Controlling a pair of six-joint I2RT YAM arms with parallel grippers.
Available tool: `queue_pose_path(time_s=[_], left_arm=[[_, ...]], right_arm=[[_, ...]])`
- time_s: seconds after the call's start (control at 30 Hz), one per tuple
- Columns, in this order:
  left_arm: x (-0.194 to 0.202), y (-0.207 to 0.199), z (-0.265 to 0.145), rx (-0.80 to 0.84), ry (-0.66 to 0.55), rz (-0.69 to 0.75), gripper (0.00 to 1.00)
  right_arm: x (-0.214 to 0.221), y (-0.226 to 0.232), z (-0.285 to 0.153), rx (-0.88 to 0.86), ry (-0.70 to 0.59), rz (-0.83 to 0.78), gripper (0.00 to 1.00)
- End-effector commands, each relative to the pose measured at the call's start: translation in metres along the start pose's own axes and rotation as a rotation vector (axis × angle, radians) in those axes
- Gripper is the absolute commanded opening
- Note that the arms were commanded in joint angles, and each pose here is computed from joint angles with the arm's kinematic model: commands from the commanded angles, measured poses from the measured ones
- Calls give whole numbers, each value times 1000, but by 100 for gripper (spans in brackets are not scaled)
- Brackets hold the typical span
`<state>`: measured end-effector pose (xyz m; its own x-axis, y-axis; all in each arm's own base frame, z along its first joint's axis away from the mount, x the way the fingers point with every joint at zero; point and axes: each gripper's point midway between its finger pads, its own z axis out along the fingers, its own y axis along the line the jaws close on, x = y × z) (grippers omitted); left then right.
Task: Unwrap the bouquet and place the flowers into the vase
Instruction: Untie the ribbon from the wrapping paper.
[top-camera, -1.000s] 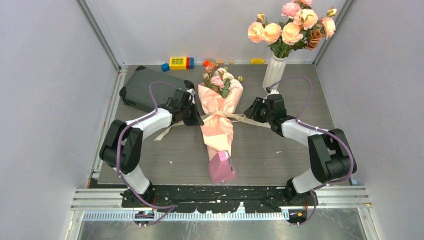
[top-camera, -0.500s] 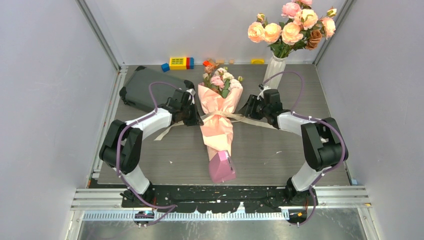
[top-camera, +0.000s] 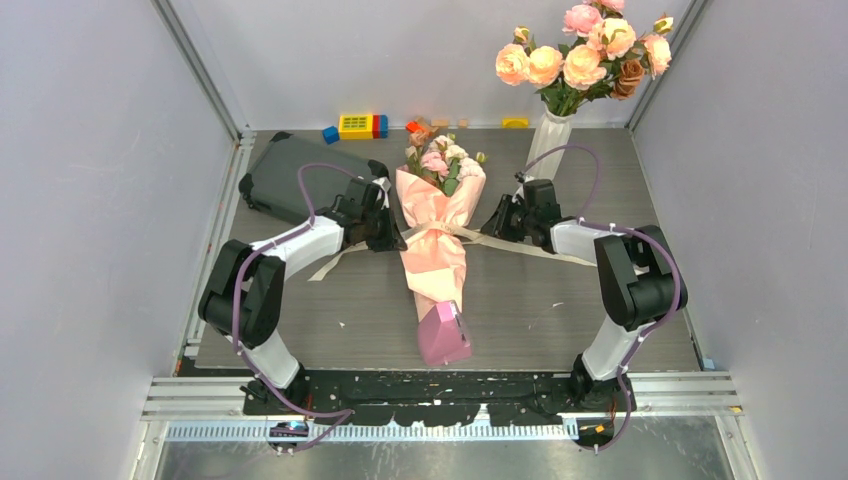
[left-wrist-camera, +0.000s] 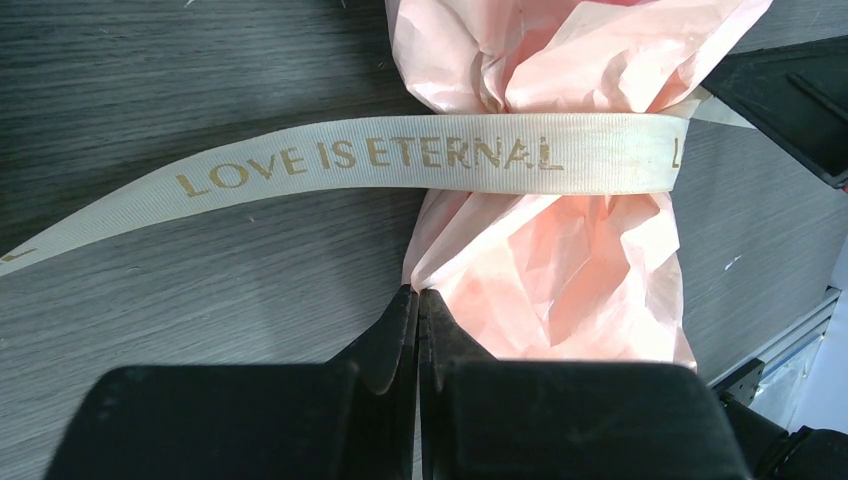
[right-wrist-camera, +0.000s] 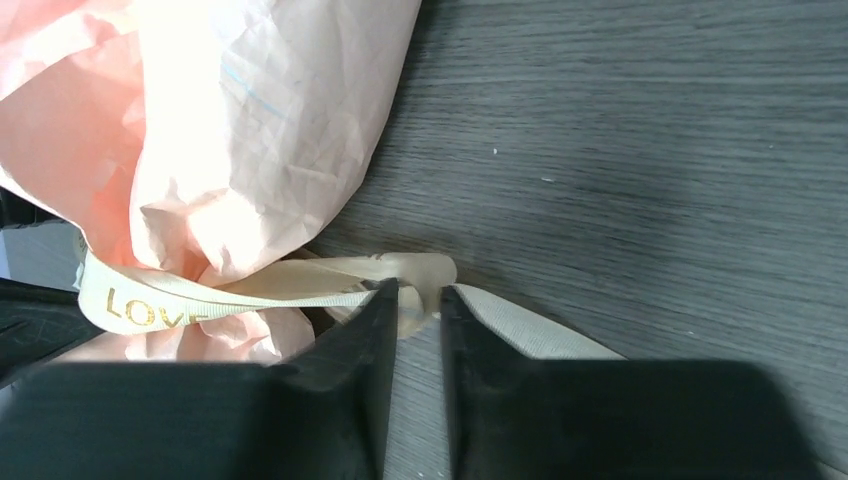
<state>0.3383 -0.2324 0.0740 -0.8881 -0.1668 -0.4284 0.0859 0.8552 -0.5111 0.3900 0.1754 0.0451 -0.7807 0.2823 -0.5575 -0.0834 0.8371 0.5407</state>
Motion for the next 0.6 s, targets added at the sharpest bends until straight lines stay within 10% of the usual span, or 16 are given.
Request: queue_pose_path(time_s=[0.0,0.13,0.57], left_arm=[[-12,-8,-13,21,-36,21,0],[-11,-7,-14,15,-39,24,0],[-9,-1,-18,-12,-47,20,0]], right_arm=[[-21,20,-1,-69,-48,-8,15],[-24,19,-5,-61,-76,3,1],[-20,-53,-27,319,-210,171,0]])
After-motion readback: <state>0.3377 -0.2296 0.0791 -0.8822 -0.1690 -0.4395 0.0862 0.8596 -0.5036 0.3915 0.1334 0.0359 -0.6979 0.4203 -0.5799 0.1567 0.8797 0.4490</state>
